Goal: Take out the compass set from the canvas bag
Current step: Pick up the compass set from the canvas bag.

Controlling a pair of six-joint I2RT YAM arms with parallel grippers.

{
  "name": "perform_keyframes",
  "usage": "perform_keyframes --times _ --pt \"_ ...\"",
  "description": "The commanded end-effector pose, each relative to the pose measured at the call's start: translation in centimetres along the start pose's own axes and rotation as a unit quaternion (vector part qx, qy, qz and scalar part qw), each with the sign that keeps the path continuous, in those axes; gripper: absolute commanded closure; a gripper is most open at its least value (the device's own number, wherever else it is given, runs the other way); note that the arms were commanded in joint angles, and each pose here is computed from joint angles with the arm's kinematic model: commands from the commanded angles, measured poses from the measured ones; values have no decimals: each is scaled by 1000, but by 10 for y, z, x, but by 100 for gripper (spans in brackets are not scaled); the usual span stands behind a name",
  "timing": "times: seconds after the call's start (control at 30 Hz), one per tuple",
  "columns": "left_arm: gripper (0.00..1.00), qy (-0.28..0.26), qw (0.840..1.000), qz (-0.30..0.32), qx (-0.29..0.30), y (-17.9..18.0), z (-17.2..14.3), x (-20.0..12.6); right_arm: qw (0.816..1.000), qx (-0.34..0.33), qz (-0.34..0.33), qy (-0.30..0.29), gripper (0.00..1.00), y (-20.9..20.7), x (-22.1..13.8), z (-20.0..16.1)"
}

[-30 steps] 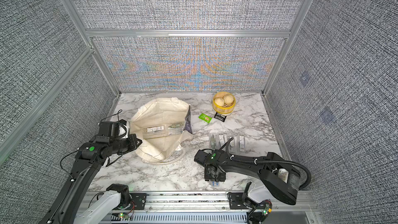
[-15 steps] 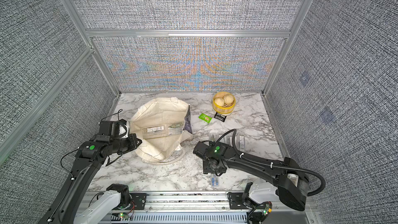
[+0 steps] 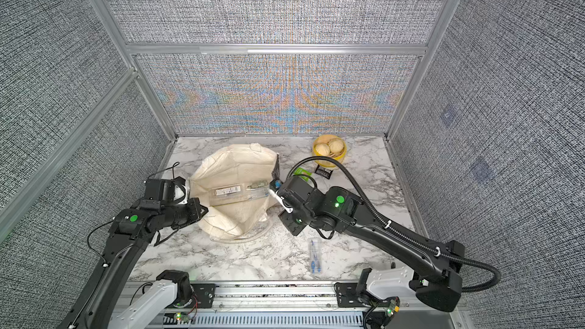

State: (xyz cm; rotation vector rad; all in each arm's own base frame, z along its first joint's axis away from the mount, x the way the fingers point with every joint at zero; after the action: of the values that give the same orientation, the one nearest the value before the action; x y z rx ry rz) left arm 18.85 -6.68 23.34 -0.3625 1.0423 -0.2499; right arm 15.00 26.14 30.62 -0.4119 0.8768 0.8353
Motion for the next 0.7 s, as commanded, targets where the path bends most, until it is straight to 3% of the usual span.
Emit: perform_keyframes --times 0.0,0.1,0.27,0.43,0.67 --pt "100 6 1000 -1 -1 0 -4 -3 974 -216 33 -68 56 25 -3 41" --pt "100 10 1000 -8 -25 1 -10 -1 954 -284 19 -95 57 33 5 74" --pt "100 13 999 10 -52 6 -17 -5 929 -354 9 -104 64 41 76 108" --pt "100 31 997 25 -63 11 -32 -10 938 -345 8 -33 71 14 164 119" --pt "100 56 995 53 -62 21 -51 -15 955 -296 -9 25 72 -24 250 100"
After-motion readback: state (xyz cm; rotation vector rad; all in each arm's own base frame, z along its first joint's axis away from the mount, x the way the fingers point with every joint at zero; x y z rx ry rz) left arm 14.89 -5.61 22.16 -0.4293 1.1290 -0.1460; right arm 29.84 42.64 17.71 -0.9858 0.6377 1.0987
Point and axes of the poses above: each gripper's point midway between its finger pads, its own x axis out along the fingers, its own y axis along the line the jaws close on, z = x × y, the point moved 5 cm from there along -x, back along the fingers, and after that the axes turned 9 degrees about x, right-handed, at the moved point
